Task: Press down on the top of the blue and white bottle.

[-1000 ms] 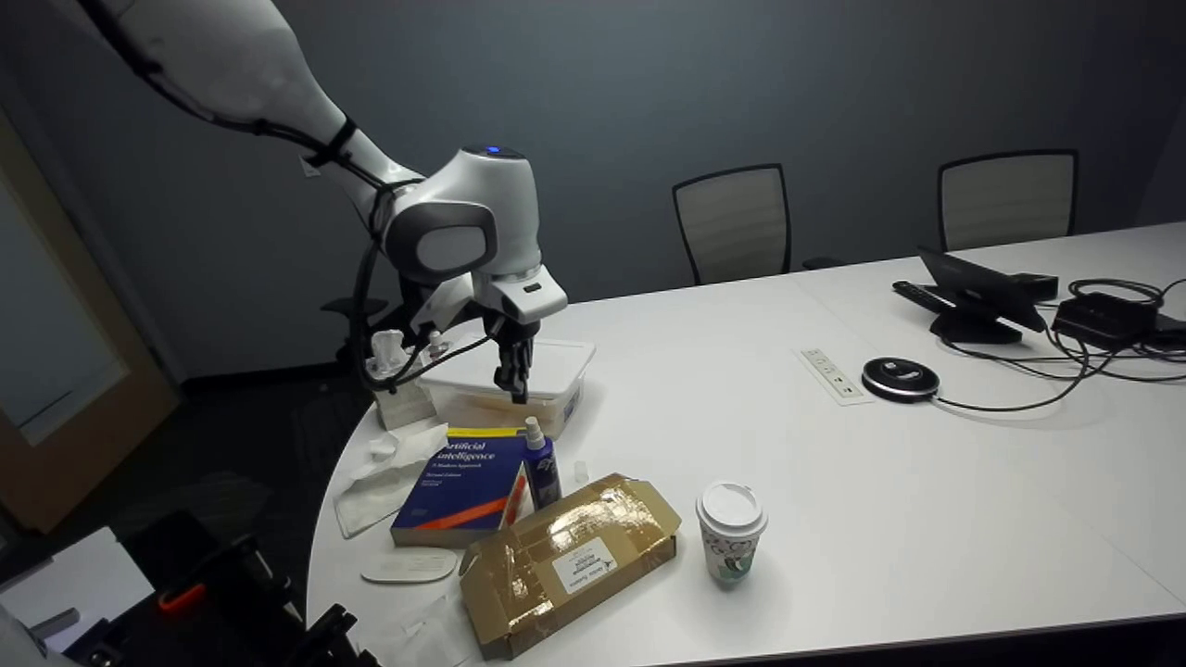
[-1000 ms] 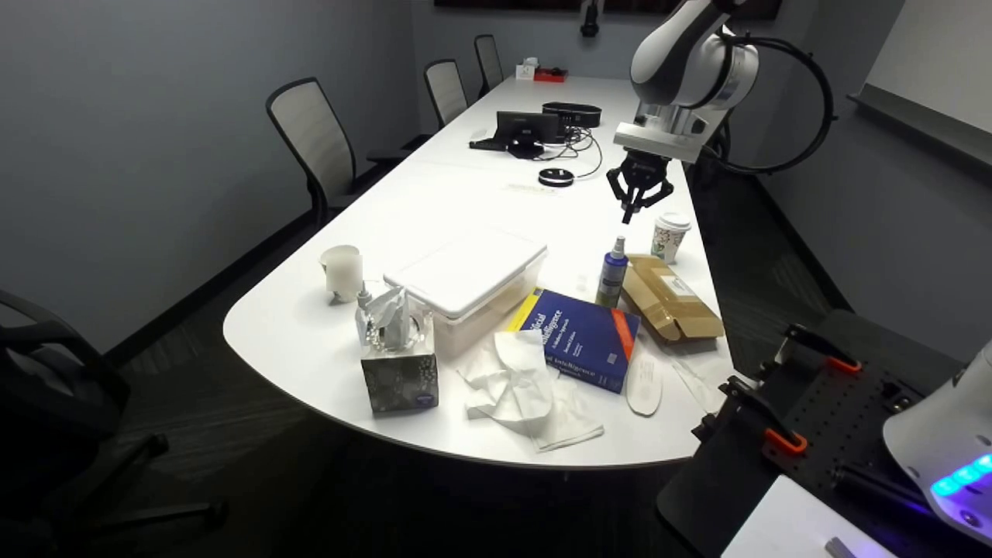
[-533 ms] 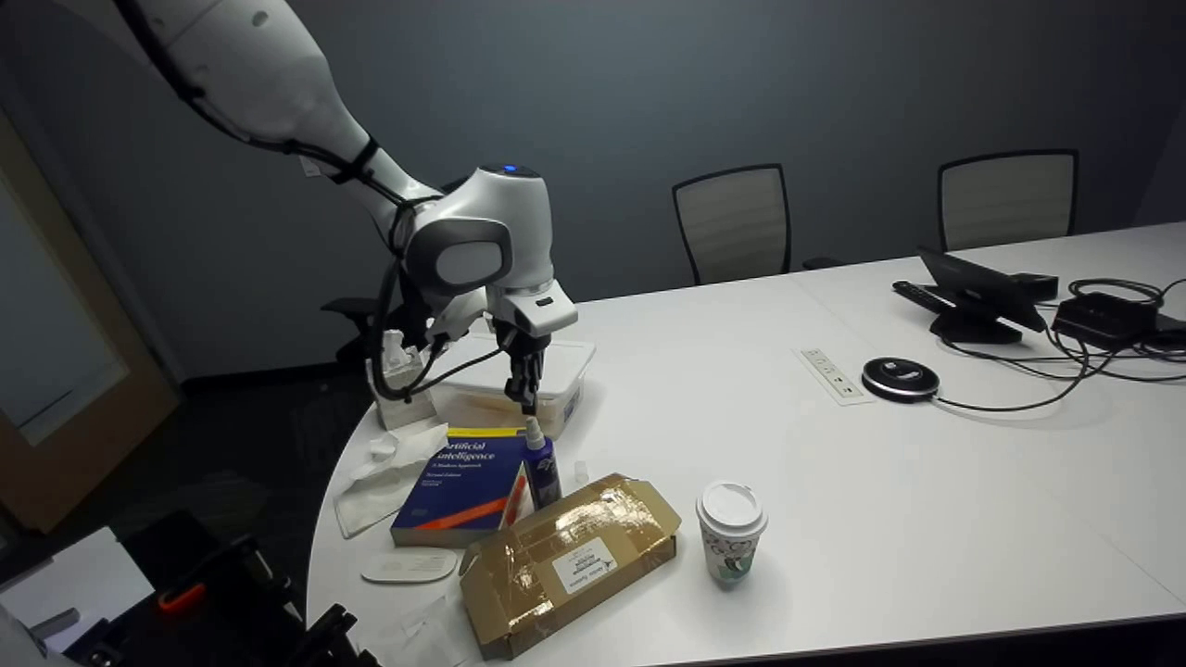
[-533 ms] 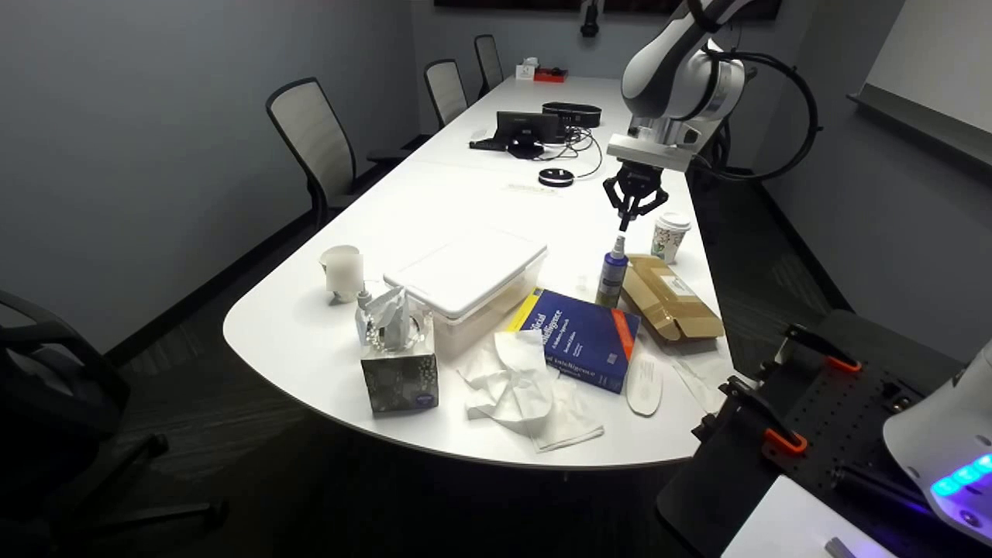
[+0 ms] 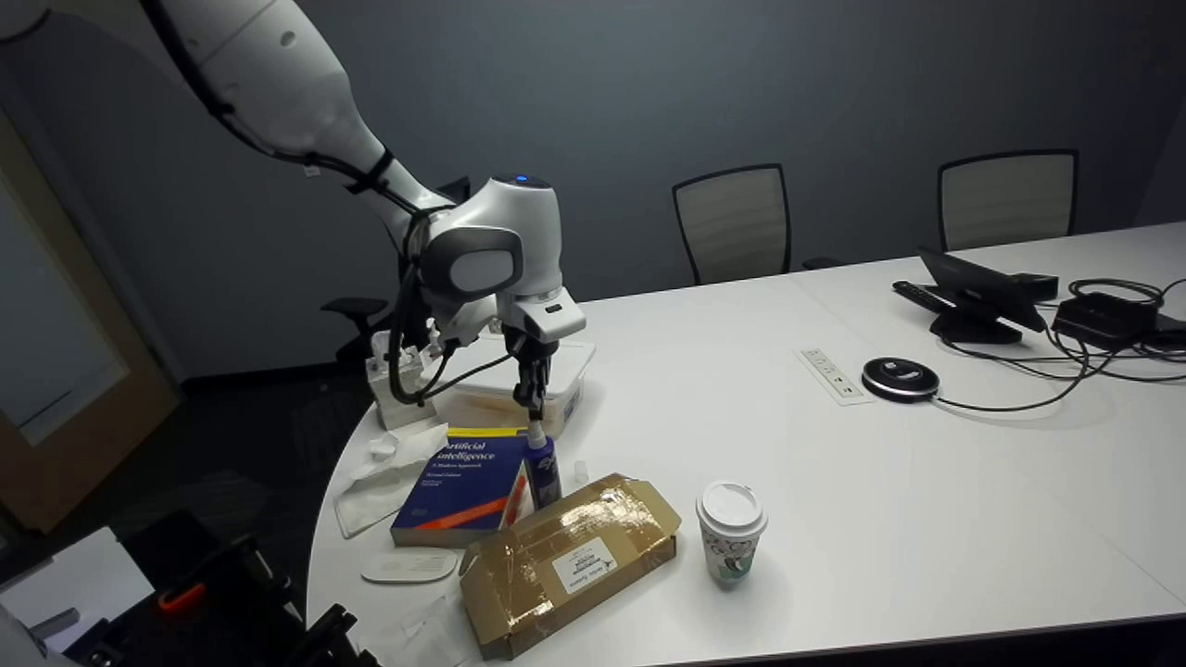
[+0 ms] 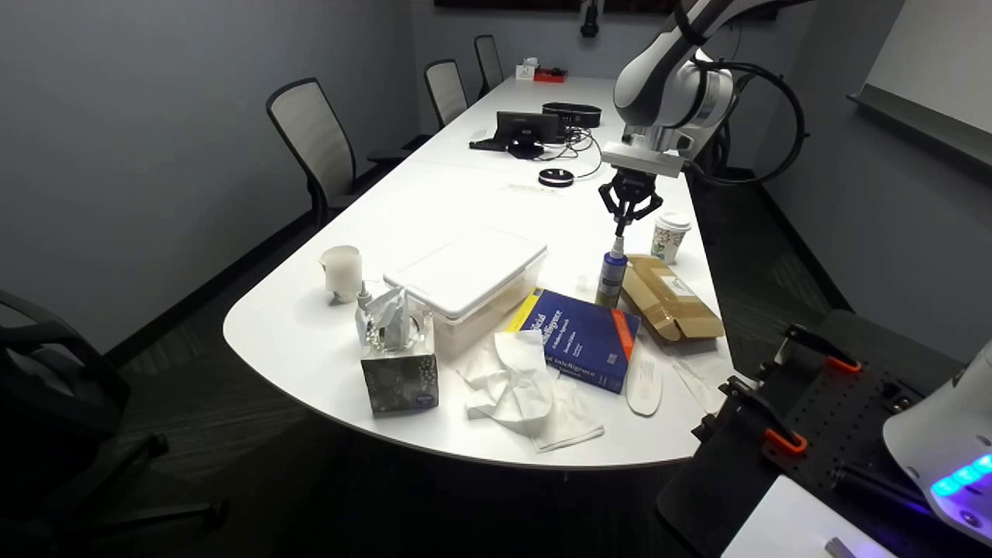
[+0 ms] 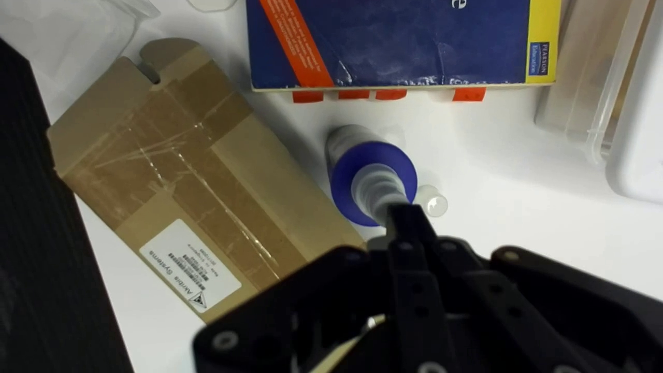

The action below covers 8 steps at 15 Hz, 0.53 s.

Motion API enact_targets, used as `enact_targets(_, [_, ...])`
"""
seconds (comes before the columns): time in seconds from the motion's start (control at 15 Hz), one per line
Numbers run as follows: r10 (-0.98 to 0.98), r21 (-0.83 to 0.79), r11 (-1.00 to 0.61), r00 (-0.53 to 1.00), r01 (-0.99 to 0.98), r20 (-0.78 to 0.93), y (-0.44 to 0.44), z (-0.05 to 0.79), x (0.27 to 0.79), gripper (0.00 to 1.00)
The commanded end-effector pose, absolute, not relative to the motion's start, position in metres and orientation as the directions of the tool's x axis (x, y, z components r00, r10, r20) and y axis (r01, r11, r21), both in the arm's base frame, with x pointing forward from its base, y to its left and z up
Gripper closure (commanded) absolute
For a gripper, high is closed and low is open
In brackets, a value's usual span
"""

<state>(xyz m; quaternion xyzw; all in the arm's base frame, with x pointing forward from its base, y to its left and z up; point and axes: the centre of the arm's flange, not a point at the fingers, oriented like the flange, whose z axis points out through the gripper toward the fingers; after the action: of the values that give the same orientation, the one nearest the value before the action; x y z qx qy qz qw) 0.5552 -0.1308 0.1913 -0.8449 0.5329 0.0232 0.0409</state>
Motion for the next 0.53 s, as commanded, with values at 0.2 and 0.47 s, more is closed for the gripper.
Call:
enact_targets(0.2, [-0.918, 0.017, -0.386, 0.383, -0.922, -0.101, -0.124, 0.187, 0.563, 1.0])
enact_targets(0.47, [-0.919, 0.037, -0.379, 0.372, -0.925, -0.129, -0.116, 0.175, 0.561, 1.0])
